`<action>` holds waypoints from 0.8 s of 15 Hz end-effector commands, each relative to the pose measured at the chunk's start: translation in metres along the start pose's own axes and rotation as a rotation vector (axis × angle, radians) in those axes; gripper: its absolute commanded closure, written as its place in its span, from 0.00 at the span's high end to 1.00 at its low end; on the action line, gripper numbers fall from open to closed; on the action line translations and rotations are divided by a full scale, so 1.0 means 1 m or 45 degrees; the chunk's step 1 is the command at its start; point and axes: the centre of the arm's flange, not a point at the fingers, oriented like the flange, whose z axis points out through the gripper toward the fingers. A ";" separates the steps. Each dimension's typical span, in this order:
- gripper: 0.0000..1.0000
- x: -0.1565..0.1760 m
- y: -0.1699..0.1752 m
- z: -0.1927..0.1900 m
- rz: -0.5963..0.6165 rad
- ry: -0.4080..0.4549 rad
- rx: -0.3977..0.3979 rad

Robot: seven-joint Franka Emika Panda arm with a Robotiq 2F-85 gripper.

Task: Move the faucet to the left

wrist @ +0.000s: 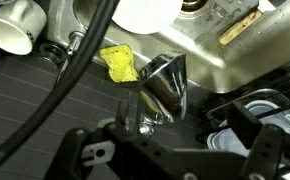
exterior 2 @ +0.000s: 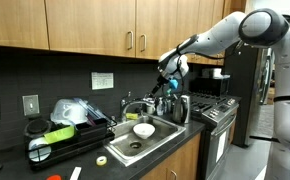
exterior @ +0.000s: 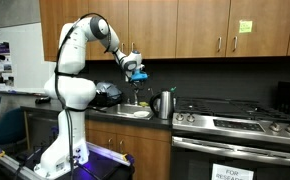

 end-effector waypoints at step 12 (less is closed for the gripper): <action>1.00 0.002 0.009 0.012 0.008 -0.005 0.029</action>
